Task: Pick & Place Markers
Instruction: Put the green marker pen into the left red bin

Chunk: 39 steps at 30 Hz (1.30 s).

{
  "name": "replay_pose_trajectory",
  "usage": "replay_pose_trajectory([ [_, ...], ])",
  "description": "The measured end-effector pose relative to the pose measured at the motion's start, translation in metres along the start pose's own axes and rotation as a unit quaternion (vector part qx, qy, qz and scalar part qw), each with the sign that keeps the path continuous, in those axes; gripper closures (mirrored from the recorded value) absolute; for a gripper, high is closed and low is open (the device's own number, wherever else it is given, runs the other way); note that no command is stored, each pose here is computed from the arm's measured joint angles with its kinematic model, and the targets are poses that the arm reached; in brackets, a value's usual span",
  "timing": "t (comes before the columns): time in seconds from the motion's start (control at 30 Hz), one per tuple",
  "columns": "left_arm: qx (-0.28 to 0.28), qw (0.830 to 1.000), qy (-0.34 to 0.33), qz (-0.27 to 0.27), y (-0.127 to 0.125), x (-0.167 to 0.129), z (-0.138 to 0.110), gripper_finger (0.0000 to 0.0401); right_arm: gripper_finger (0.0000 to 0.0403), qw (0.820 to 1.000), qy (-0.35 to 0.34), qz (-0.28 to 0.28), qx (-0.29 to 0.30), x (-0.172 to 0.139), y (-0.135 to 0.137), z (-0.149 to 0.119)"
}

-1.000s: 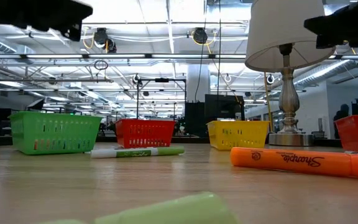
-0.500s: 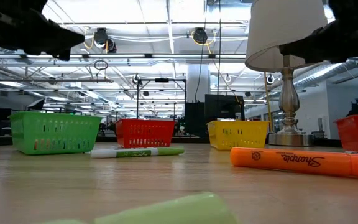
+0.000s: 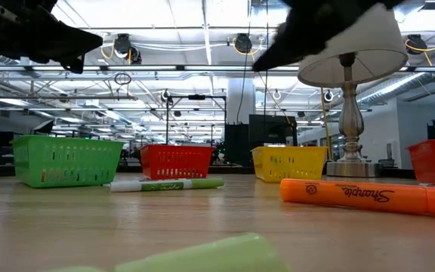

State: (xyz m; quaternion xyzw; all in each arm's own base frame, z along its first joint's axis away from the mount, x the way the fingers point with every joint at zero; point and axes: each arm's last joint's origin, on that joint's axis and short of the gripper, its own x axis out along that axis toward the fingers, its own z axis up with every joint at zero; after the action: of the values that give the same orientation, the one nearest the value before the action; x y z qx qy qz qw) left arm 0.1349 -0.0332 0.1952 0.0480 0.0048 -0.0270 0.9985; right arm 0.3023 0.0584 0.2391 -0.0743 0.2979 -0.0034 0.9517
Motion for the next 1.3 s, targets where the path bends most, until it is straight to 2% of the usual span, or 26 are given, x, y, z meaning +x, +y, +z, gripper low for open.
replay_pose_trajectory([
  [0.17,0.006,1.000,-0.011,0.001,0.000,0.000,0.002,0.0396,0.0403,0.996,0.070,0.047,-0.037,0.046,0.001,0.027],
  [0.3,0.006,1.000,-0.011,0.001,0.000,0.000,0.002,0.0396,0.0403,0.991,0.116,0.050,-0.033,0.082,0.005,0.036],
  [0.5,0.009,1.000,-0.013,0.001,0.000,0.000,0.002,0.0395,0.0403,0.984,0.145,0.075,-0.067,0.125,0.021,0.023],
  [0.7,-0.002,1.000,-0.013,0.001,0.000,0.000,0.003,0.0395,0.0389,0.983,0.152,0.075,-0.065,0.131,0.023,0.019],
  [0.9,0.000,1.000,-0.012,0.001,0.000,0.000,0.002,0.0395,0.0324,0.982,0.145,0.086,-0.089,0.129,0.033,0.020],
  [1.03,0.000,1.000,-0.012,0.001,0.000,0.000,0.002,0.0395,0.0291,0.978,0.158,0.090,-0.105,0.138,0.038,0.011],
  [1.3,0.002,1.000,-0.007,0.001,0.000,0.000,0.001,0.0395,0.0285,0.974,0.178,0.077,-0.118,0.147,0.036,-0.001],
])
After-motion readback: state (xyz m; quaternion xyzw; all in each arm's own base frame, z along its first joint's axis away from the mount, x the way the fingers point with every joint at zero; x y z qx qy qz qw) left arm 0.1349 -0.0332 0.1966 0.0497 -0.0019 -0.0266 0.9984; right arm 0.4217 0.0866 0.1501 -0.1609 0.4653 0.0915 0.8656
